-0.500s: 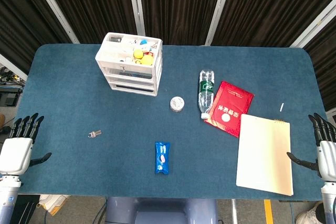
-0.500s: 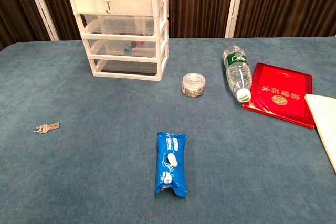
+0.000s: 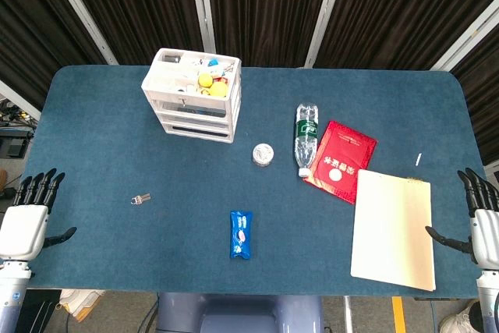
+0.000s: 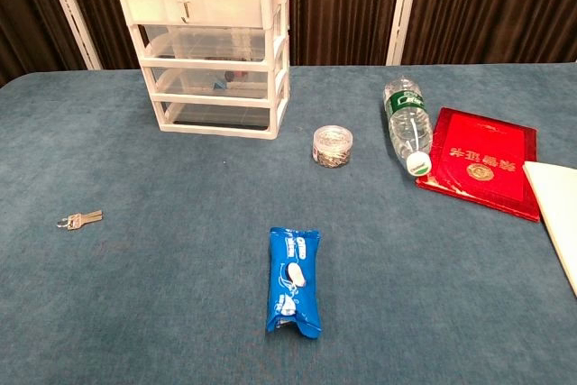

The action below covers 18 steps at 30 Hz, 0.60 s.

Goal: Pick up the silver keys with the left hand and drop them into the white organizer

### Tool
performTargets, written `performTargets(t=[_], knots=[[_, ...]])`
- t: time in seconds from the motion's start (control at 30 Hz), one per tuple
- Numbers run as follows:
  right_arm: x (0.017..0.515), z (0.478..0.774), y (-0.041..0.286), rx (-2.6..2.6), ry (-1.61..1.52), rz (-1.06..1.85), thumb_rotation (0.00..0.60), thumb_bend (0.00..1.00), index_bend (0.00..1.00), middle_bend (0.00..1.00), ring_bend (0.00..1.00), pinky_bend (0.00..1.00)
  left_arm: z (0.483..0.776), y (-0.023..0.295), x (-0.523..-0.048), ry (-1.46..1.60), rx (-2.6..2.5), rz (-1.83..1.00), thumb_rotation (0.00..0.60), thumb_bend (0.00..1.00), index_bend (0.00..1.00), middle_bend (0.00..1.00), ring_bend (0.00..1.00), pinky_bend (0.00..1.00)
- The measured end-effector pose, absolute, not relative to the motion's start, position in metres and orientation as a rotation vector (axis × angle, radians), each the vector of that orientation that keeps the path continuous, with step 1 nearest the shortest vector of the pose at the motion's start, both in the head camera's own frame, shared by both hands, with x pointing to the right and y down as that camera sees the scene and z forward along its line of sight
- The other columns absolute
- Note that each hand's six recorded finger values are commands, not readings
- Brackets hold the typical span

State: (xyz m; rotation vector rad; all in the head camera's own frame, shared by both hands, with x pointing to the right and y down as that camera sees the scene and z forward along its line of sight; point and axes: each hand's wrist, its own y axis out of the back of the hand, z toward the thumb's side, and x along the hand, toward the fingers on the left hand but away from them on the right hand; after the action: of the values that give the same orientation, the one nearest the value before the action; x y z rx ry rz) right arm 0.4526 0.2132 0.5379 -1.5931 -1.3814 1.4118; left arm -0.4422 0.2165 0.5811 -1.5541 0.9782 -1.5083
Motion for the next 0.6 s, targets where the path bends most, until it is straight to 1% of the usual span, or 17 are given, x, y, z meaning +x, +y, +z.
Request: performTargets(t=[0.27, 0.33, 0.37, 0.4, 0.47, 0.5, 0.53, 0.6], knots=[[0.452, 0.539, 0.212, -1.596, -1.380, 1.415, 0.600, 0.07, 0.00, 0.00, 0.00, 0.00, 0.584, 0.216, -0.444, 0.980, -1.551, -1.530, 0.600, 0.00, 0.00, 0.00, 0.00, 0.00], [0.452, 0.540, 0.213, -1.599, -1.379, 1.418, 0.600, 0.07, 0.00, 0.00, 0.00, 0.00, 0.584, 0.215, -0.444, 0.980, -1.547, -1.534, 0.600, 0.02, 0.00, 0.00, 0.00, 0.00], [0.452, 0.540, 0.214, -1.599, -1.379, 1.419, 0.600, 0.07, 0.00, 0.00, 0.00, 0.00, 0.584, 0.214, -0.443, 0.980, -1.544, -1.534, 0.600, 0.04, 0.00, 0.02, 0.01, 0.00], [0.452, 0.539, 0.214, -1.599, -1.382, 1.417, 0.600, 0.07, 0.00, 0.00, 0.00, 0.00, 0.584, 0.213, -0.443, 0.981, -1.538, -1.534, 0.600, 0.08, 0.00, 0.08, 0.06, 0.04], [0.452, 0.538, 0.214, -1.599, -1.388, 1.411, 0.600, 0.07, 0.00, 0.00, 0.00, 0.00, 0.584, 0.210, -0.442, 0.983, -1.523, -1.533, 0.600, 0.11, 0.05, 0.29, 0.25, 0.18], [0.452, 0.538, 0.214, -1.601, -1.388, 1.410, 0.600, 0.07, 0.00, 0.00, 0.00, 0.00, 0.584, 0.207, -0.442, 0.991, -1.511, -1.532, 0.600, 0.12, 0.11, 0.44, 0.39, 0.28], [0.451, 0.538, 0.214, -1.603, -1.388, 1.409, 0.600, 0.07, 0.00, 0.00, 0.00, 0.00, 0.584, 0.205, -0.441, 0.999, -1.503, -1.533, 0.600, 0.12, 0.18, 0.56, 0.50, 0.35], [0.450, 0.539, 0.214, -1.607, -1.384, 1.407, 0.600, 0.07, 0.00, 0.00, 0.00, 0.00, 0.586, 0.202, -0.442, 1.026, -1.500, -1.541, 0.600, 0.13, 0.27, 0.70, 0.62, 0.45]])
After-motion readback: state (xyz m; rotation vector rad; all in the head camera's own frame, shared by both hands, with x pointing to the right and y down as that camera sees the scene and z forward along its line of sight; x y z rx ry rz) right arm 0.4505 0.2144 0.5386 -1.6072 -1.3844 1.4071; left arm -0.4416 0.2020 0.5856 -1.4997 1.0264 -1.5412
